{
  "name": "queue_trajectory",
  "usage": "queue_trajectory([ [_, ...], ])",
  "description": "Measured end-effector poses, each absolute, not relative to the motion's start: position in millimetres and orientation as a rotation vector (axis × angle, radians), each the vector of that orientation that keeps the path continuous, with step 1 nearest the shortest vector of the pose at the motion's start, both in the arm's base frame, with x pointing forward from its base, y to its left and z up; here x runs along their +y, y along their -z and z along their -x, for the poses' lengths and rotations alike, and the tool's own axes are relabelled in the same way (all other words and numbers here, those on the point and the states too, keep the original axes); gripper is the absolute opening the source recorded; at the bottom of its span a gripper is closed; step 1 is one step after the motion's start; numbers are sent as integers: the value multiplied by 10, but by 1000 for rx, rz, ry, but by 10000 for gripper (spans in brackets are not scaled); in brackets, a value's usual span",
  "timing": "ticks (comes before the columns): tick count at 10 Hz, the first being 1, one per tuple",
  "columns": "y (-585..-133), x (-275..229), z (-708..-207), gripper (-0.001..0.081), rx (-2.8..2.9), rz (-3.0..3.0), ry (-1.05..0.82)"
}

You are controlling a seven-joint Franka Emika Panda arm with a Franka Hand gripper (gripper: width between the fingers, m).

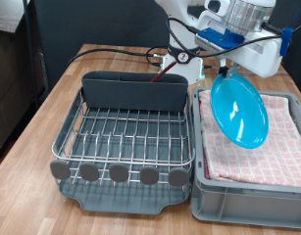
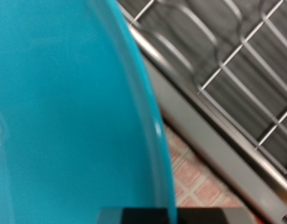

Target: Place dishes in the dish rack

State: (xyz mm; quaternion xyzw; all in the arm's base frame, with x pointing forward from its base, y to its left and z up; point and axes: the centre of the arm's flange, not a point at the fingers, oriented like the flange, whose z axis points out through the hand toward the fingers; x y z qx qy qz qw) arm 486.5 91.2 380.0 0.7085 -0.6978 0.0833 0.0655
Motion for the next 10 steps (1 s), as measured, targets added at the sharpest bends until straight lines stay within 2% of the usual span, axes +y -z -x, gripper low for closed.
queue_trajectory([
  [8,-4350,-255,-4981,17,-1527,-2194,-367],
  [10,-4383,-316,-4998,17,-1472,-2223,-355],
])
